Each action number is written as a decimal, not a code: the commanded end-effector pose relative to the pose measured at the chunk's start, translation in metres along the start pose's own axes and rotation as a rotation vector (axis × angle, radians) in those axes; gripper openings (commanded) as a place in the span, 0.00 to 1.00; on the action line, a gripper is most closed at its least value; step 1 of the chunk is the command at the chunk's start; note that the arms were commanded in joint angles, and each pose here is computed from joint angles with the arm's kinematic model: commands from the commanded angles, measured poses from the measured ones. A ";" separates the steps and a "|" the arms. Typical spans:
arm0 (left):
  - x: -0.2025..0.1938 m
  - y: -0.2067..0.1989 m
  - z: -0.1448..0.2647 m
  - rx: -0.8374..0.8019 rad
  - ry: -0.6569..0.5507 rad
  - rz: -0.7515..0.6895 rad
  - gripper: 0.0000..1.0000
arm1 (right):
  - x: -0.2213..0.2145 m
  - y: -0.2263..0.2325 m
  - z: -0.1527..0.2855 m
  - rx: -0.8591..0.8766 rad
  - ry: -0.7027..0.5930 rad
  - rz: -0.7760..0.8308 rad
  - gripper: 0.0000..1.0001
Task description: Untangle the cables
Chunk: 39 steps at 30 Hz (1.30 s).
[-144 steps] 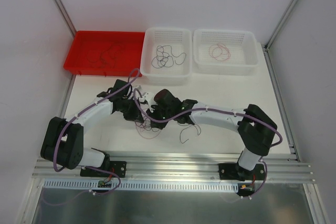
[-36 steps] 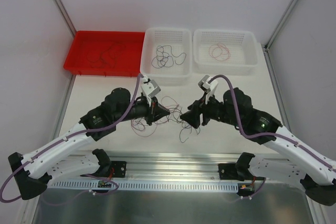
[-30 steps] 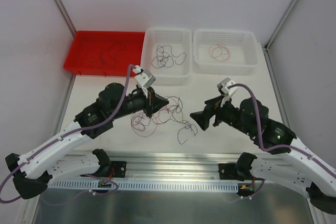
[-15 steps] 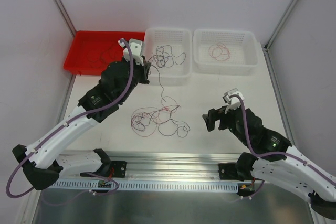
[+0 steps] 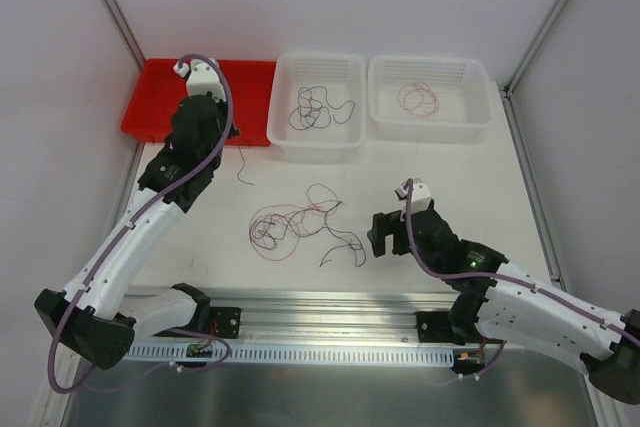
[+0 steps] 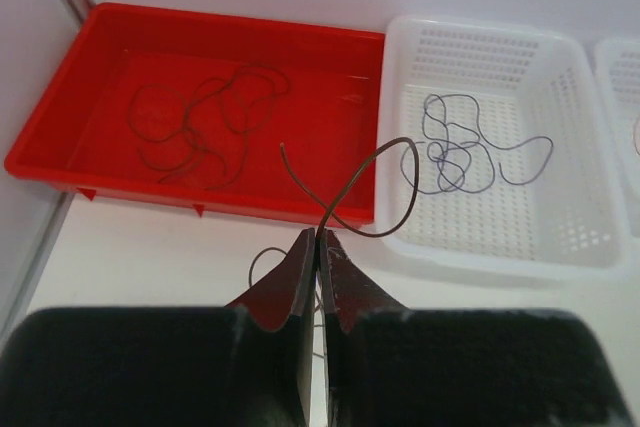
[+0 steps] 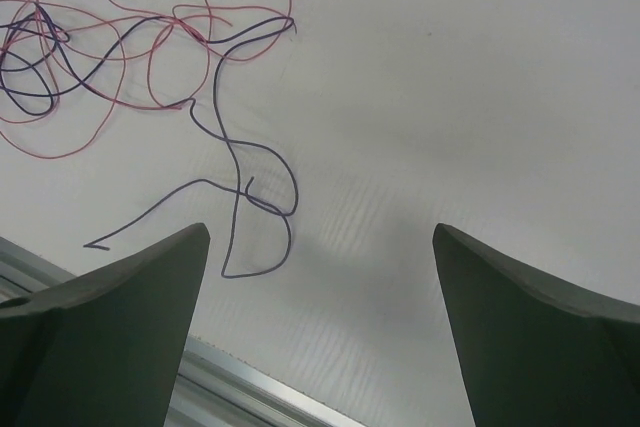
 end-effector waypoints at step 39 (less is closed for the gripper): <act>-0.035 0.057 -0.144 -0.013 0.259 0.099 0.99 | -0.001 0.029 -0.026 0.060 0.087 -0.088 0.97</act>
Point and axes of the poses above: each gripper's point midway between its finger pads, its own z axis back along the fingers, its own y axis along the line the jaws close on, x = y × z, the point moved 9 cm from there along z, back along the fingers, and after that the axes turned 8 degrees about -z, right-handed, at the moved point
